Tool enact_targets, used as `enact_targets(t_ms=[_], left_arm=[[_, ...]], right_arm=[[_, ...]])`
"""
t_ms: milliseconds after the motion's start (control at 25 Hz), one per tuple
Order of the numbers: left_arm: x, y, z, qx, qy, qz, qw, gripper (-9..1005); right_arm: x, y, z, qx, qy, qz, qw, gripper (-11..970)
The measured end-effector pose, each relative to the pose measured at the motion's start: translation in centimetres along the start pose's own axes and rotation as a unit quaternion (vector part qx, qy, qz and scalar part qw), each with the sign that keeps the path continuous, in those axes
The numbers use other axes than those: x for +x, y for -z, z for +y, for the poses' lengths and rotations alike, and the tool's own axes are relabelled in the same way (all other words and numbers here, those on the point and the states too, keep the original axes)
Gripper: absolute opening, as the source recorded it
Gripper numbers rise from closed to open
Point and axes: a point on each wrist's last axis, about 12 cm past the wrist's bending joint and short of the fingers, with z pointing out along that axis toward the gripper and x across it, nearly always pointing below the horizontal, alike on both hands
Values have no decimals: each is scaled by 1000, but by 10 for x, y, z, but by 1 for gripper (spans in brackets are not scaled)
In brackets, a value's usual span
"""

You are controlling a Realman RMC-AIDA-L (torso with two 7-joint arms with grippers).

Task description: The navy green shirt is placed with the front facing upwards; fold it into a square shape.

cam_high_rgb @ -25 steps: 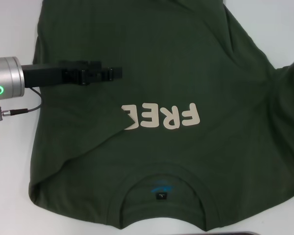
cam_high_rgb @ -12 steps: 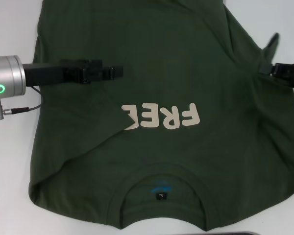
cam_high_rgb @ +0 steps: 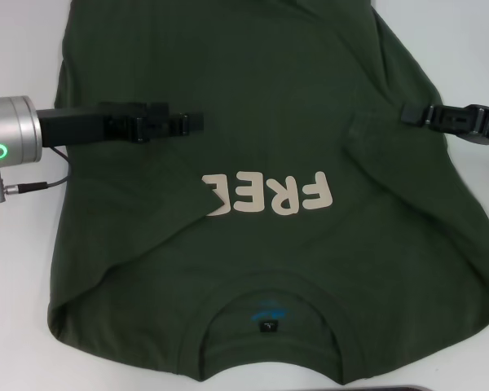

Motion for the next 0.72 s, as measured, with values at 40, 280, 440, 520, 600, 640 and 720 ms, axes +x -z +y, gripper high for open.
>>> enact_targets(t_ms=[40,280,440,520,600,640,720], left_arm=[[0,0,0,0,0,0,1000,887],[1,0,0,1,2,0,1000,887],[2,-1,-1,3,2,1,1000,887],[3,-1,-2,6,2,1,1000,887],[3,-2,-2,7,1,2,1000,887],[3,-2,-2,7,1,2,1000,887],[3,-2,-3,8,0,2,1000,887]], right_arm=[[0,0,0,-1,1,0,1000,146],[3,13,-4,13,-9,-9,1000,459],[13,31,-12,35,-25,-15,999,680],[19,41,-15,46,-36,-18,998,774],[26,52,-18,57,-52,-22,997,782],[28,55,-19,60,-58,-23,996,786],[36,62,-21,68,-74,-26,995,794]])
